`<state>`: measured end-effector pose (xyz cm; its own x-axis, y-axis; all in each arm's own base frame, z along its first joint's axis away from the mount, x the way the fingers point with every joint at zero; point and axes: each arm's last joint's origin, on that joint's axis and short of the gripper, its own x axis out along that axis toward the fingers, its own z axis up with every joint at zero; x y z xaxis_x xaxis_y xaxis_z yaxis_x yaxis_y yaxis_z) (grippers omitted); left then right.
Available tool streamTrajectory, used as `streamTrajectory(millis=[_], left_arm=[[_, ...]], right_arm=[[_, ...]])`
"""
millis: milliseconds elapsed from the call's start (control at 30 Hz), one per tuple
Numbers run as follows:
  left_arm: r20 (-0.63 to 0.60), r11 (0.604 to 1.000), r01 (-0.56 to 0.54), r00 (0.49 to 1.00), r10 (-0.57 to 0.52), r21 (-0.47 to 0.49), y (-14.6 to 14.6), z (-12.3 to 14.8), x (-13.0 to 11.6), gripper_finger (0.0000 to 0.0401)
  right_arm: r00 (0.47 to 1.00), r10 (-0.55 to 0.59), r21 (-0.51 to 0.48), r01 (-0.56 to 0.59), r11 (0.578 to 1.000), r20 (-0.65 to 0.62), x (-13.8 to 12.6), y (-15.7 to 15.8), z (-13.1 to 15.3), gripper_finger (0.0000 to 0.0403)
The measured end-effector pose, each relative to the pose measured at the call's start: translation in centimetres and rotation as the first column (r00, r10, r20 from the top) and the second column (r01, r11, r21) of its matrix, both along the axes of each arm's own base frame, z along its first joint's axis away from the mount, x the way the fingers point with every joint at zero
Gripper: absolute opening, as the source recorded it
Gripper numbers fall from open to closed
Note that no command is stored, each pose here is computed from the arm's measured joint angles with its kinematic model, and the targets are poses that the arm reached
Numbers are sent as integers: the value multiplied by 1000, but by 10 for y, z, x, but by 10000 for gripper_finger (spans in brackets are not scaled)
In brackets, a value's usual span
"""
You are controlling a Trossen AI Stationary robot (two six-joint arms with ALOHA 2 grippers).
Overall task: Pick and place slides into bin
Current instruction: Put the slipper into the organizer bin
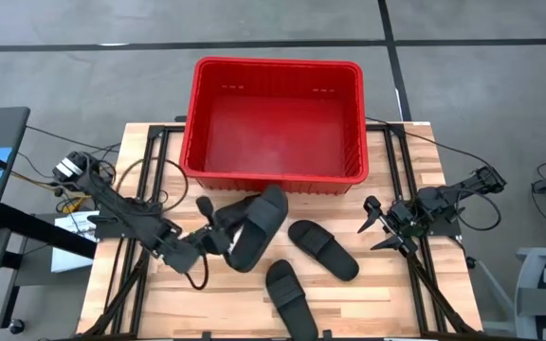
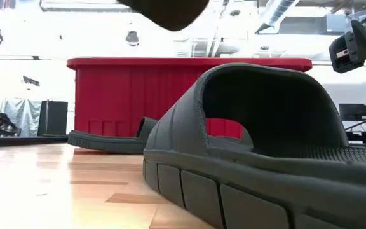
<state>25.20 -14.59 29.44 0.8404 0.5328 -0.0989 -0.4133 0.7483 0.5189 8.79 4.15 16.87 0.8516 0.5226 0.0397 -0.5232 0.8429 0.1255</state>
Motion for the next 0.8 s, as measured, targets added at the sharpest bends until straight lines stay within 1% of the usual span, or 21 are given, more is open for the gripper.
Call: streamTrajectory(millis=[133, 233, 500, 633, 800], left_arm=[[60, 998, -38, 998, 35, 49, 3, 20, -3, 0], [99, 994, -90, 992, 83, 66, 9, 32, -3, 0], [131, 978, -176, 978, 161, 113, 32, 53, -5, 0], [134, 970, -199, 974, 181, 137, 44, 64, -4, 0], [118, 963, -184, 979, 163, 195, 60, 92, 3, 0]], right_arm=[[1000, 0, 0, 0, 1000, 0, 0, 0, 0, 260], [1000, 0, 0, 0, 1000, 0, 0, 0, 0, 260], [1000, 0, 0, 0, 1000, 0, 0, 0, 0, 260], [1000, 0, 0, 0, 1000, 0, 0, 0, 0, 260], [1000, 0, 0, 0, 1000, 0, 0, 0, 0, 260]])
